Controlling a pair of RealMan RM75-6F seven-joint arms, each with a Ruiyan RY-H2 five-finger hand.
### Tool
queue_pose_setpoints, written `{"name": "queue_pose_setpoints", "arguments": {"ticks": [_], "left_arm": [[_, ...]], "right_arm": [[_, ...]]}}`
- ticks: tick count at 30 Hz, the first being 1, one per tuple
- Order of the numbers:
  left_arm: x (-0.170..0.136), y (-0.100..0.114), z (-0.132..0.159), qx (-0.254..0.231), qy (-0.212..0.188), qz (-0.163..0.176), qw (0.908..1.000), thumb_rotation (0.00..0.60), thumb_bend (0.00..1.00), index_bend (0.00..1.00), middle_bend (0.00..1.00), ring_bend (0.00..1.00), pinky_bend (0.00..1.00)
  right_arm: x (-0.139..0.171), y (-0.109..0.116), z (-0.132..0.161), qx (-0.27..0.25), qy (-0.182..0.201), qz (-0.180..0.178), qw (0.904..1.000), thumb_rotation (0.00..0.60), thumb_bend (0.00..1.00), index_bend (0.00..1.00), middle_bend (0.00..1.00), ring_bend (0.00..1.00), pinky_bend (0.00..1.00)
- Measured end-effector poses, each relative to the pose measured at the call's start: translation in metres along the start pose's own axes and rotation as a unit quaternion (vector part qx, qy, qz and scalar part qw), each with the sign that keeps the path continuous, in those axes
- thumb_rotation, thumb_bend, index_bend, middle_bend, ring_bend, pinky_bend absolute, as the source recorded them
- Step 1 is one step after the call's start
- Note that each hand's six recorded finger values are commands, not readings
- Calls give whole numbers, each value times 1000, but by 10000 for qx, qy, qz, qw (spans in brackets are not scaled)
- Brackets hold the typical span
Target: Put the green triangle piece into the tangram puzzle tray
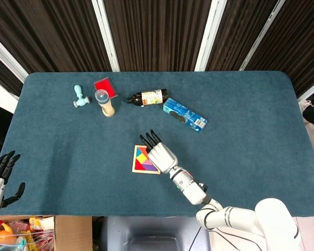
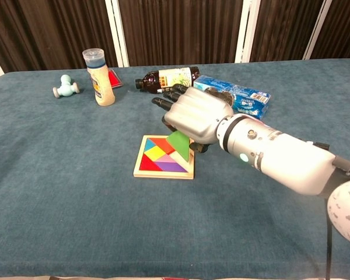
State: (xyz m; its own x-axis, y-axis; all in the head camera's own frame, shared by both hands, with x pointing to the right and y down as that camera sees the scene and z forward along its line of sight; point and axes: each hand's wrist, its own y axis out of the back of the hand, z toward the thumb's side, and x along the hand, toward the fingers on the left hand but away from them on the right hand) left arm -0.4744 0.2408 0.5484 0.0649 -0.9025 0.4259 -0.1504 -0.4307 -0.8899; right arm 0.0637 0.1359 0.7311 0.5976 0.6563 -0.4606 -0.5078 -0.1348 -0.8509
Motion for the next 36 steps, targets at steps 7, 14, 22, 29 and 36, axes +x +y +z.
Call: {"name": "queue_pose_setpoints", "arguments": {"ticks": [7, 14, 22, 29, 36], "left_arm": [[0, 0, 1, 3, -35, -14, 10000, 600, 450, 0, 0, 0, 29], [4, 1, 1, -14, -27, -14, 10000, 600, 450, 0, 0, 0, 29], [1, 0, 1, -16, -46, -17, 10000, 600, 451, 0, 0, 0, 29], [0, 1, -1, -33, -52, -19, 10000, 600, 451, 0, 0, 0, 29], [0, 1, 0, -41, -59, -10, 10000, 600, 451, 0, 0, 0, 28]], "right_arm": [[-1, -3, 8, -32, 28, 69, 10000, 600, 461, 700, 0, 0, 0], [-2, -4, 10, 22, 0, 66, 10000, 600, 462, 699, 0, 0, 0], [-2, -4, 11, 32, 0, 73, 10000, 600, 461, 689, 0, 0, 0], [-1, -5, 13, 52, 21, 100, 9999, 600, 462, 680, 0, 0, 0], [-1, -3, 17, 73, 44, 72, 9999, 600, 461, 632, 0, 0, 0]]}}
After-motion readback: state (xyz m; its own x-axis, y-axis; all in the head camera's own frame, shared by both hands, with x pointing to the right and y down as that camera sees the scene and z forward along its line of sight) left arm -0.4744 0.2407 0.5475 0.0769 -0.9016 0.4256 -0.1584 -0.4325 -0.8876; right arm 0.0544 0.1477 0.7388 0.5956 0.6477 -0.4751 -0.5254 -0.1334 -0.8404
